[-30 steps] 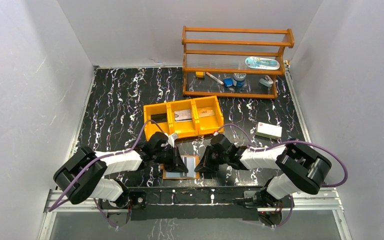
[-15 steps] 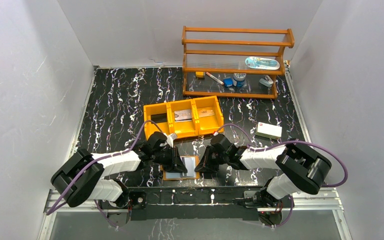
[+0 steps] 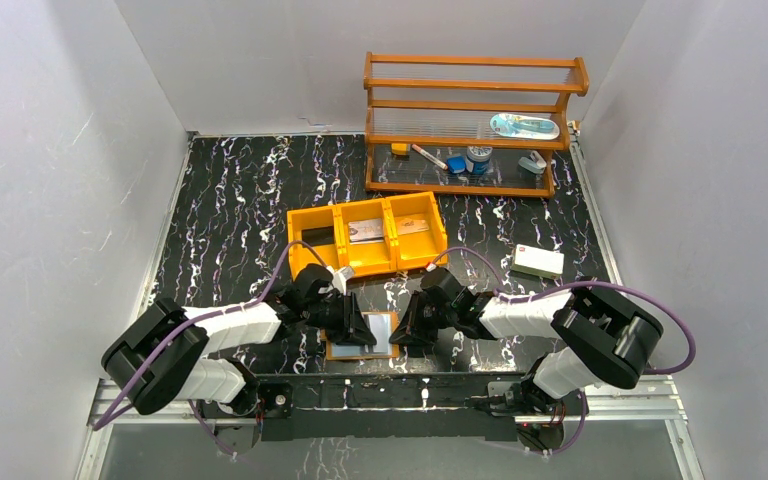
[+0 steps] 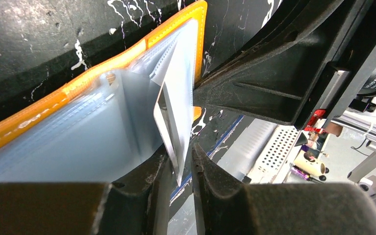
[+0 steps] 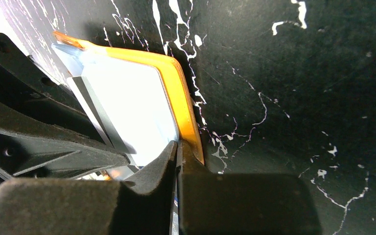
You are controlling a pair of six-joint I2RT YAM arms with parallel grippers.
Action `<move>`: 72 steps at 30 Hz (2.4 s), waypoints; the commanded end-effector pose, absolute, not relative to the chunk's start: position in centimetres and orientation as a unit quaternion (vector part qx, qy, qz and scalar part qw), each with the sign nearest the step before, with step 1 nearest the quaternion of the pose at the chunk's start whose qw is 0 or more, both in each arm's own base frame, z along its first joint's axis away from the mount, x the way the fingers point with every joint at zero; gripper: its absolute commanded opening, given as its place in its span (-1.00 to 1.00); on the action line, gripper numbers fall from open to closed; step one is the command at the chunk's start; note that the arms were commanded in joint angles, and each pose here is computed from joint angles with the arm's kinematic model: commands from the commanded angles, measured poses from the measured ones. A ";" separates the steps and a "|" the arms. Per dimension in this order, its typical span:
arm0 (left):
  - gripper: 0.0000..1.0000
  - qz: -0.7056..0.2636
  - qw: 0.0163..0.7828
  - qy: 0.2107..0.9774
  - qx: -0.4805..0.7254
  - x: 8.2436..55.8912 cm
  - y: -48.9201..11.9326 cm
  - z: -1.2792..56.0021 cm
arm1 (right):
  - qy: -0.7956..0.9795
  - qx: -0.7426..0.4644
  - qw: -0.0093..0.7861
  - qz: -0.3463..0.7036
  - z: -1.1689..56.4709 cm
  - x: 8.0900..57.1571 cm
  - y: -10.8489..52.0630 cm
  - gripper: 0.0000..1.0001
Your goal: Take the credit cards out of the card holder
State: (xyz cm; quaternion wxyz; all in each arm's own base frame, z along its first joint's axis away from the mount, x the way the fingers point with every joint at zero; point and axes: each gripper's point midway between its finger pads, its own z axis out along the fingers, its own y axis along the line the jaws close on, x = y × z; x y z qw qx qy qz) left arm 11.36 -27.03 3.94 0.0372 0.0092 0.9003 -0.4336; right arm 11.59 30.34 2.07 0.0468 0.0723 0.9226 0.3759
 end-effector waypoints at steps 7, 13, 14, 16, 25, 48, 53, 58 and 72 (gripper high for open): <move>-0.72 -0.432 0.048 0.901 0.007 11.7 -26.2 4.6 | 0.939 0.072 0.047 0.334 0.5 11.4 29.1 -0.78; -0.73 -0.430 0.045 0.902 0.007 11.6 -26.1 4.5 | 0.939 0.072 0.046 0.333 0.5 11.4 29.1 -0.77; -0.71 -0.427 0.046 0.903 0.006 11.7 -26.0 4.5 | 0.939 0.071 0.046 0.334 0.5 11.4 29.1 -0.77; -0.65 -0.423 0.048 0.905 0.003 11.7 -25.8 4.4 | 0.939 0.072 0.047 0.334 0.5 11.4 29.1 -0.77; -0.77 -0.418 0.038 0.907 0.014 11.5 -25.7 3.9 | 0.923 0.049 0.067 0.375 3.3 12.3 30.8 -0.68; -0.52 -0.421 0.049 0.906 0.015 12.1 -26.0 4.6 | 0.949 0.049 0.062 0.305 1.1 13.6 30.9 -0.57; -0.39 -0.438 0.056 0.897 0.014 12.9 -27.0 5.2 | 0.951 0.053 0.061 0.299 0.8 13.3 30.3 -0.57; -0.41 -0.421 0.051 0.906 -0.001 13.6 -27.1 4.3 | 0.950 0.054 0.054 0.304 0.4 12.9 30.2 -0.57; -1.00 -0.424 0.107 0.898 -0.054 15.5 -26.8 5.0 | 0.949 0.053 0.046 0.308 0.1 12.5 30.2 -0.58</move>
